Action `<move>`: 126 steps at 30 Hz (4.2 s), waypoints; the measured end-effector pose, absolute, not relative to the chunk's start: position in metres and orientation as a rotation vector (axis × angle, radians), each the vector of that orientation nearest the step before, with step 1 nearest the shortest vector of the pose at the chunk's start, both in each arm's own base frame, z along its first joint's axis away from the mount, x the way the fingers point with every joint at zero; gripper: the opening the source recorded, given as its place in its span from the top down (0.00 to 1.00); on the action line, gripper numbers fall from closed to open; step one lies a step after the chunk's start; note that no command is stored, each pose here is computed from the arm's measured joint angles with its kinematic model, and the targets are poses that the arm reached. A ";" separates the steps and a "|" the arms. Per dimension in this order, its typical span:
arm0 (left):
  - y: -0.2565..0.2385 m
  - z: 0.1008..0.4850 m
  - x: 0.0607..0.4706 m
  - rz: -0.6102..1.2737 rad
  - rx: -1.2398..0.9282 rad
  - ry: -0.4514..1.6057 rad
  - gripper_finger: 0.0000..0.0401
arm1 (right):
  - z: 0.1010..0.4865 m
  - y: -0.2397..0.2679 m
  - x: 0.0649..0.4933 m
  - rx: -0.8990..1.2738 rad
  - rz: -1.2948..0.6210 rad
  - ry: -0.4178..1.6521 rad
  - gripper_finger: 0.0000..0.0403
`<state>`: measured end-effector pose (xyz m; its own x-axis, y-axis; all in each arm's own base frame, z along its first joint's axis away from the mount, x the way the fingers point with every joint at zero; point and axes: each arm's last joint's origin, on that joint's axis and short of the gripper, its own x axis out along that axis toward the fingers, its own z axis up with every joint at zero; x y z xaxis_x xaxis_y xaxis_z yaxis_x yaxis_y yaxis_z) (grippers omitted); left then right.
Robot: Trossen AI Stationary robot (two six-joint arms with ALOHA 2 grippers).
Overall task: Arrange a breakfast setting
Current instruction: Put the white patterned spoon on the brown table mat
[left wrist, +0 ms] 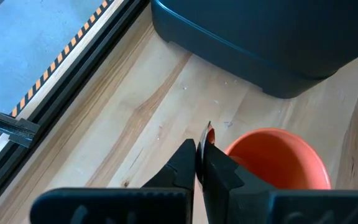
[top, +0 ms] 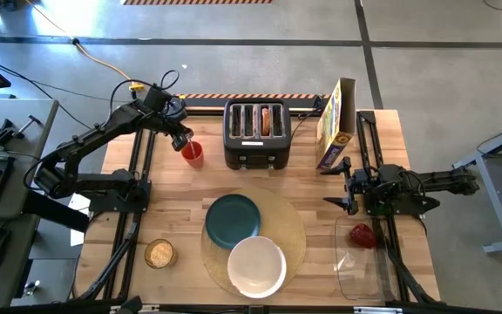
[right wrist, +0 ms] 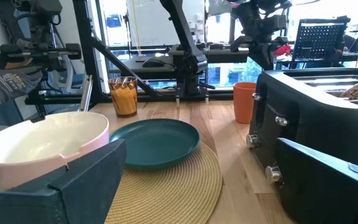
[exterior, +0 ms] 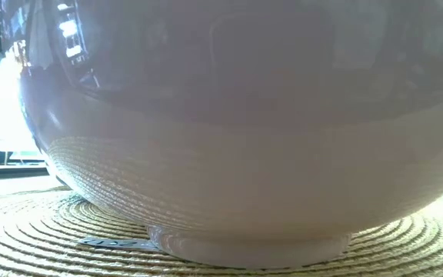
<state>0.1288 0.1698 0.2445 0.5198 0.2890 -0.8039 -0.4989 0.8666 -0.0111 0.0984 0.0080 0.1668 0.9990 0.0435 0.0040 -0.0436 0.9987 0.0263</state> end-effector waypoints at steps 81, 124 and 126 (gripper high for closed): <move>0.077 0.343 0.097 0.233 -0.024 0.200 1.00 | 0.167 0.008 0.098 0.027 0.043 -0.003 0.01; 0.034 0.319 0.247 -0.333 -0.209 0.103 1.00 | 0.167 0.007 0.098 0.027 0.017 -0.008 0.01; 0.031 0.317 0.251 -0.346 -0.207 0.102 1.00 | 0.167 0.007 0.098 0.027 0.018 -0.007 0.01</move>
<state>0.2514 0.0307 0.3171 0.9359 -0.3465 -0.0633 0.3257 0.9198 -0.2186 0.0985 0.0072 0.1671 0.9998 0.0175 0.0074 -0.0177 0.9995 0.0271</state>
